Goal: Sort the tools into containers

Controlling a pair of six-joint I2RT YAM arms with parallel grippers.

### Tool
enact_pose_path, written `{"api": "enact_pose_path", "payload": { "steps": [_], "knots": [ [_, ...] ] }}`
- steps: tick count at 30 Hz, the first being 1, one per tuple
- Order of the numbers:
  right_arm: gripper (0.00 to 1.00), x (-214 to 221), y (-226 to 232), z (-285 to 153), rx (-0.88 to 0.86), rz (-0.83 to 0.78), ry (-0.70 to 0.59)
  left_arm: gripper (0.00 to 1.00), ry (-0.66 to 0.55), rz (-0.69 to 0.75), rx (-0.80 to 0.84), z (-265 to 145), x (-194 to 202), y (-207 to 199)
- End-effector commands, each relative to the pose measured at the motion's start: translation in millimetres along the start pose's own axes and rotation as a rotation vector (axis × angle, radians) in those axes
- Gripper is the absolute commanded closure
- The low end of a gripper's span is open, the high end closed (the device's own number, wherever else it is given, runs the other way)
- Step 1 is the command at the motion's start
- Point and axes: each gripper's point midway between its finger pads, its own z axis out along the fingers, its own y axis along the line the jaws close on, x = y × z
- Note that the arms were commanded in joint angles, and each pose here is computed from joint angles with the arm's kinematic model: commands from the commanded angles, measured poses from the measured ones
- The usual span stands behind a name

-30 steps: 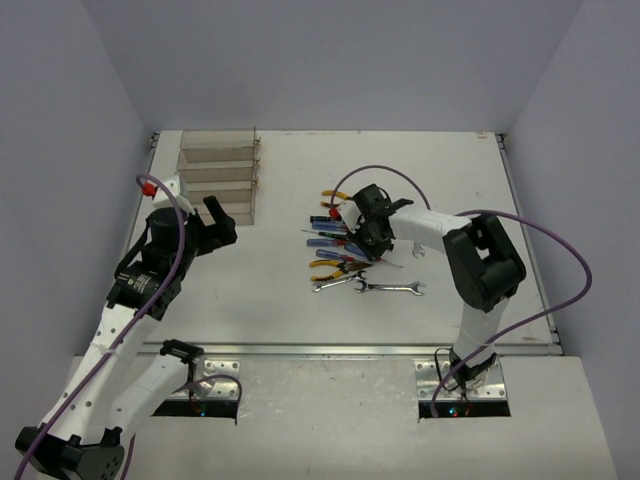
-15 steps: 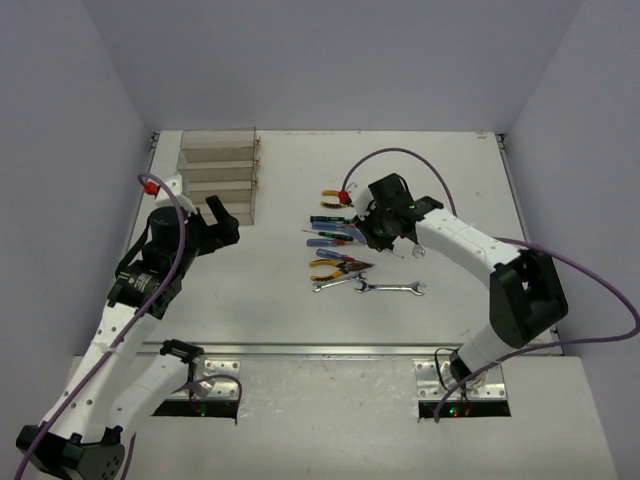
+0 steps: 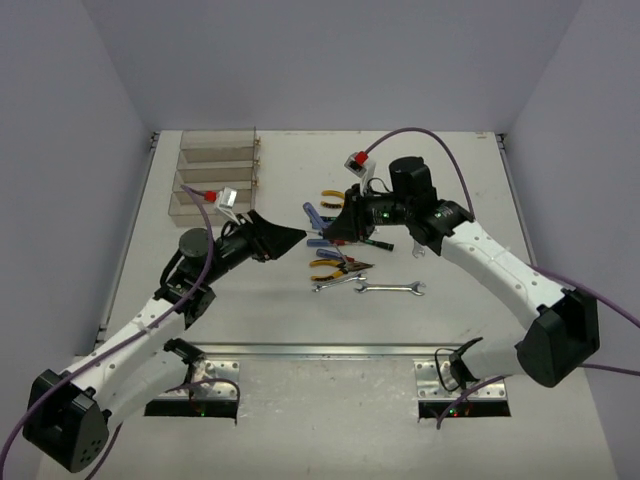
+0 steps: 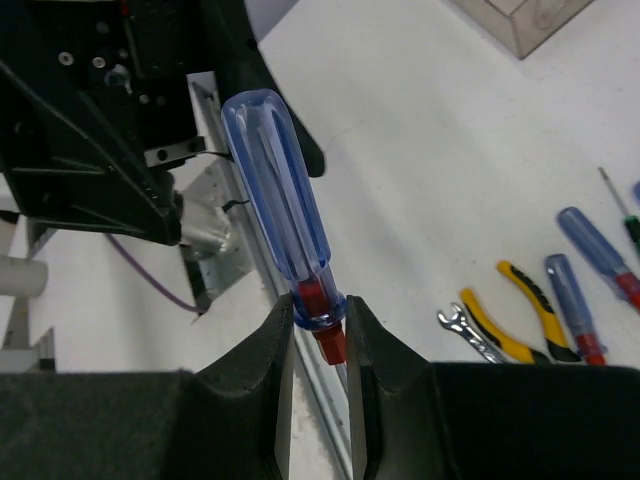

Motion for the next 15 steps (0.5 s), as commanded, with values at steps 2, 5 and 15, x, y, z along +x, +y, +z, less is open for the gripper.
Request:
{"api": "enact_pose_path", "payload": {
  "steps": [2, 5, 15],
  "knots": [
    [1.0, -28.3, 53.7, -6.1, -0.194, -0.002, -0.051, 0.25, -0.124, 0.082, 0.254, 12.7, -39.6, -70.4],
    [1.0, -29.2, 61.5, -7.6, -0.218, -0.01, -0.048, 0.33, -0.118, 0.084, 0.251, 17.5, -38.2, -67.6],
    [1.0, -32.5, 63.2, 1.7, -0.206, -0.003, -0.052, 0.91, -0.071, 0.087, 0.298, 29.5, -31.4, -79.5]
  ]
}}
